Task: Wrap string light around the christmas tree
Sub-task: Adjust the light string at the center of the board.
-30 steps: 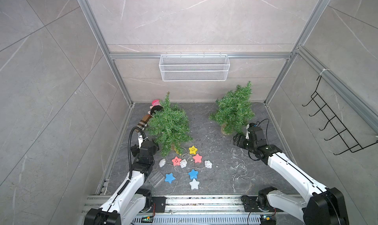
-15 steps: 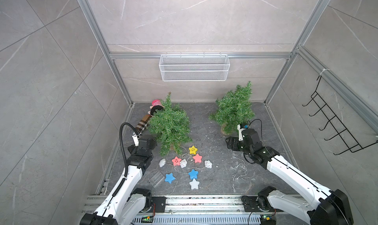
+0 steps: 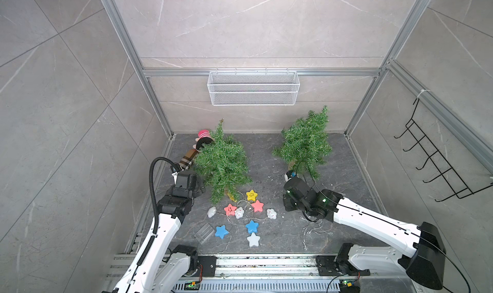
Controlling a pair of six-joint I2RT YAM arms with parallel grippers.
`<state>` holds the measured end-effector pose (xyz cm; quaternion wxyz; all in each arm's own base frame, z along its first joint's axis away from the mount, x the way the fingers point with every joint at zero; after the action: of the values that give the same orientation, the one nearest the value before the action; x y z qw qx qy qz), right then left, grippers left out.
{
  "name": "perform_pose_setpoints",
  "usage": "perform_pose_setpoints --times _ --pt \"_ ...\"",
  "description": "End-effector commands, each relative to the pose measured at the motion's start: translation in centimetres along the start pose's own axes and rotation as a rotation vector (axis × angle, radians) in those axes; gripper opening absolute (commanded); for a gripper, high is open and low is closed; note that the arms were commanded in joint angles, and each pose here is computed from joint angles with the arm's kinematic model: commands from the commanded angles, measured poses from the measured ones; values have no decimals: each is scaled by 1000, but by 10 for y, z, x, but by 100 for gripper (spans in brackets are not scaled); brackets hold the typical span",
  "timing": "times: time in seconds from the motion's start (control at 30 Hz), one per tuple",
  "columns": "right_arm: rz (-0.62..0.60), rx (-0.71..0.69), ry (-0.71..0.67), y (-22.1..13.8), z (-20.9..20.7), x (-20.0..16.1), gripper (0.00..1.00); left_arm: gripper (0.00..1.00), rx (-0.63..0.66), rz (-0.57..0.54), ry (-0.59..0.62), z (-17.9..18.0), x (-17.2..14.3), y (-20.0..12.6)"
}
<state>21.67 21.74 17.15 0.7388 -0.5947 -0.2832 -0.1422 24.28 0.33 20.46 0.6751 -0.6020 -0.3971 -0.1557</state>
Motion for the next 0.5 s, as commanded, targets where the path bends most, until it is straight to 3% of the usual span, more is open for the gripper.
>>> perform_pose_setpoints --times 0.0,0.2,0.47 --pt "31 38 2 8 21 -3 20 90 -79 51 28 -6 -2 -17" --pt "76 116 -38 26 55 -14 36 91 -181 123 58 -21 -1 -32" --pt "118 175 -38 46 82 -32 42 91 -257 194 110 -32 2 -44"
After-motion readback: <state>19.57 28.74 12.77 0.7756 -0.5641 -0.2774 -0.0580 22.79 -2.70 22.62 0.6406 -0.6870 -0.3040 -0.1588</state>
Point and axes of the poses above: each gripper's point midway between its finger pads, its own y axis out along the fingers, its own z axis along the line the jaws close on, x = y × z, the point moved 3 cm from there along -y, back along the fingers, and after that the axes turned 4 degrees about y, right-handed, at the moved point
